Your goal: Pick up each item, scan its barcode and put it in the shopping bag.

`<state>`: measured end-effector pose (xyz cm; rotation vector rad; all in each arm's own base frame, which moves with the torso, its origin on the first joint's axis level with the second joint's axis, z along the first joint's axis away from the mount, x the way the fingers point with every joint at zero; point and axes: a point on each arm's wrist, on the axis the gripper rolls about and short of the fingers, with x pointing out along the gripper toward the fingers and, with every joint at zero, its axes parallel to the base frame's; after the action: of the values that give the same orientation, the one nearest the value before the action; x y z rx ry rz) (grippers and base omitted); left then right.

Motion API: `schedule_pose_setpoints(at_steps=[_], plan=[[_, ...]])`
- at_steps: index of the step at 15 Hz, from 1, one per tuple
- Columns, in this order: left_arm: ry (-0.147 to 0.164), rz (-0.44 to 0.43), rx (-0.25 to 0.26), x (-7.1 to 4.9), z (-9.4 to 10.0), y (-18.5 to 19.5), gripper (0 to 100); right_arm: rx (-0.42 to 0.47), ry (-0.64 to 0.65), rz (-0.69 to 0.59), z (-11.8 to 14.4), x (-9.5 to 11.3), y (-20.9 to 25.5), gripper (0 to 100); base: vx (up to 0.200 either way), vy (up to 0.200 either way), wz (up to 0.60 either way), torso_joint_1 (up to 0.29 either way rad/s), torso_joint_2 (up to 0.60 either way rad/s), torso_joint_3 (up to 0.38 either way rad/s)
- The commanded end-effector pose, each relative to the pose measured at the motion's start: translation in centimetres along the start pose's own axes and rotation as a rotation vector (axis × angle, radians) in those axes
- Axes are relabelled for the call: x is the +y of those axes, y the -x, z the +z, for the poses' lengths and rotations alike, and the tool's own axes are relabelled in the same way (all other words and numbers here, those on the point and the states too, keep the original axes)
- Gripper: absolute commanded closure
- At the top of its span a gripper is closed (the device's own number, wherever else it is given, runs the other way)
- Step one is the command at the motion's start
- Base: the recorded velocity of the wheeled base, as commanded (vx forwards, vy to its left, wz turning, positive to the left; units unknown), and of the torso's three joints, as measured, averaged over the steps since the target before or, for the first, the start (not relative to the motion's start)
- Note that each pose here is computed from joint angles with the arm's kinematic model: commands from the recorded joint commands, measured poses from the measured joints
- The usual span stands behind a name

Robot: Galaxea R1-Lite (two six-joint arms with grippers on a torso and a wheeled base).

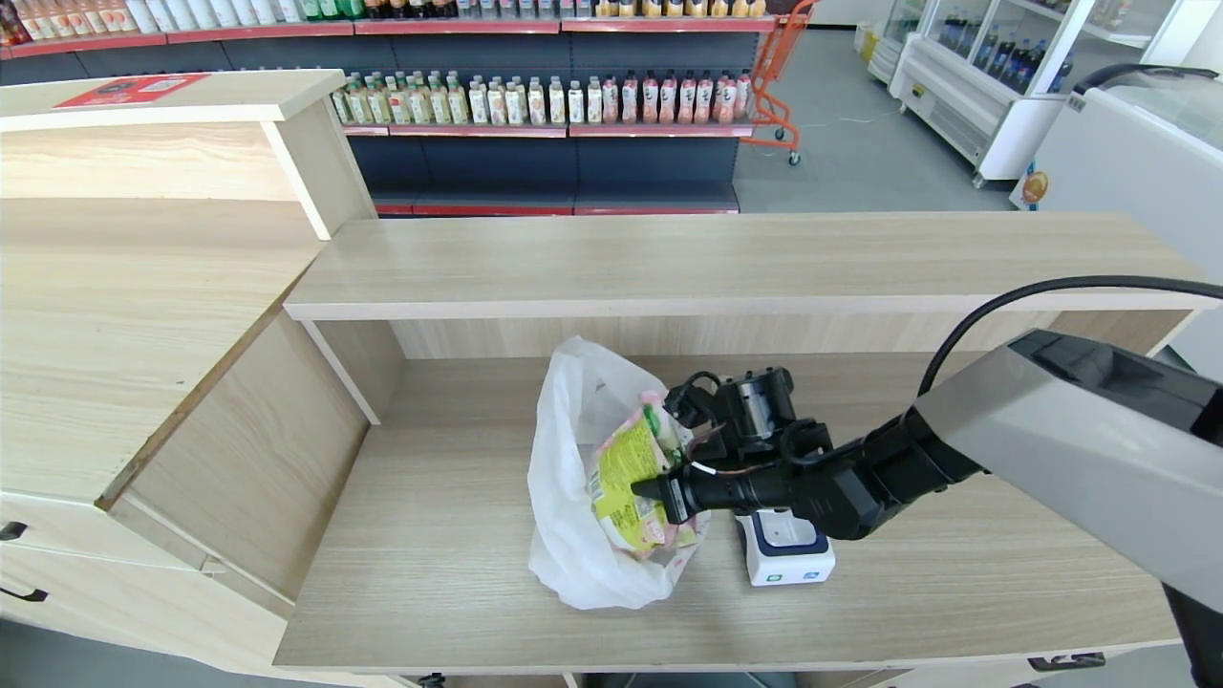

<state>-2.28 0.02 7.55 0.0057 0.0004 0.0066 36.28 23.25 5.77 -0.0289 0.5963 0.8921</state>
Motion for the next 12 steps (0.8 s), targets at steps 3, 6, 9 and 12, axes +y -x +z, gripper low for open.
schedule_pose_setpoints(at_steps=[3, 6, 9, 12], plan=[[0.0, 0.0, 0.0, 0.0, 0.0, 0.0, 0, -0.025, -0.016, 0.035, 1.0, 0.6, 0.7, 0, 0.0, 0.0, 0.0, 0.0, 0.0, 0.0], [0.0, 0.0, 0.0, 0.0, 0.0, 0.0, 0, -0.045, -0.092, 0.058, 1.8, 1.2, 2.2, 0, 0.0, 0.0, 0.0, 0.0, 0.0, 0.0], [0.0, 0.0, 0.0, 0.0, 0.0, 0.0, 0, -0.069, -0.204, 0.065, 2.7, 2.1, 4.5, 0, 0.0, 0.0, 0.0, 0.0, 0.0, 0.0], [0.0, 0.0, 0.0, 0.0, 0.0, 0.0, 0, -0.104, -0.279, 0.076, 3.8, 2.8, 6.2, 0, 0.0, 0.0, 0.0, 0.0, 0.0, 0.0]])
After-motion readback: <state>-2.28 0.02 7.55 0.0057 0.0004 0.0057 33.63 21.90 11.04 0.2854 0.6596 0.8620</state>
